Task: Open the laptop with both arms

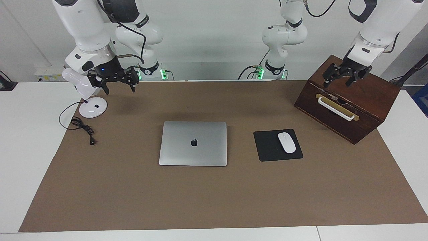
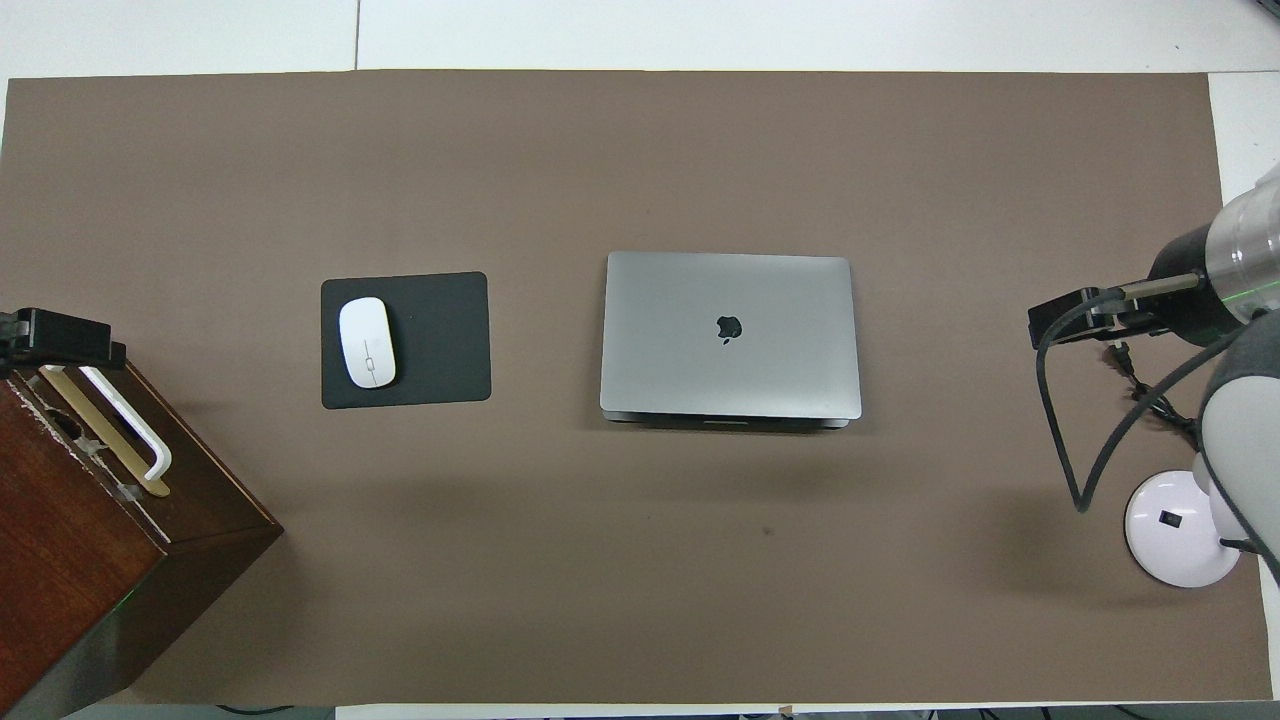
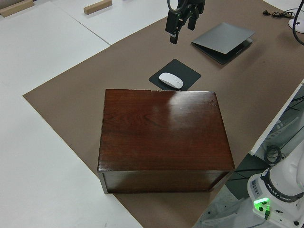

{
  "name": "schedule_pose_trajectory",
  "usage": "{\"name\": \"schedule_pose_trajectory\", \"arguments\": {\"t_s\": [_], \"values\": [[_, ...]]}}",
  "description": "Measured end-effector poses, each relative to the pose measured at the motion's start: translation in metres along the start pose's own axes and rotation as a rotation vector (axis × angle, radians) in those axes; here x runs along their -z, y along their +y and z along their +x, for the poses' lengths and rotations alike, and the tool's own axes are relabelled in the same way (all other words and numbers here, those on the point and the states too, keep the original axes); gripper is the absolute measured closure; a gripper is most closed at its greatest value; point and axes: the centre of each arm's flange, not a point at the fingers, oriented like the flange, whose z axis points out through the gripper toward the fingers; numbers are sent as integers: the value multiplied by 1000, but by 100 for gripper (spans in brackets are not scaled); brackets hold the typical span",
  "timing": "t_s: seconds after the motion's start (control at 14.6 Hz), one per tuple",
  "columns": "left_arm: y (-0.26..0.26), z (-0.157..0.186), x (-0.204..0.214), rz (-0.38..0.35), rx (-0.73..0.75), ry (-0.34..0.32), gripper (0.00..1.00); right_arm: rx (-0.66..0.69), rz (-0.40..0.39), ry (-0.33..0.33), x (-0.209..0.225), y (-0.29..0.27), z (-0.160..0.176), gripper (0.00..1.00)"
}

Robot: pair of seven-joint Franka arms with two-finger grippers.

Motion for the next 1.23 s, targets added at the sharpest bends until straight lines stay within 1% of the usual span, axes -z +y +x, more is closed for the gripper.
{"name": "schedule_pose_trajectory", "arguments": {"t_s": [0.96, 1.1, 1.23], "values": [[-8, 0, 0, -1, 30, 1, 0, 0, 0, -6, -1, 0, 0, 0], [-7, 0, 0, 0, 52, 1, 0, 25, 0, -1, -3, 0, 0, 0], [-6, 0, 0, 0, 67, 1, 0, 74, 0, 17, -5, 0, 3, 0]]}}
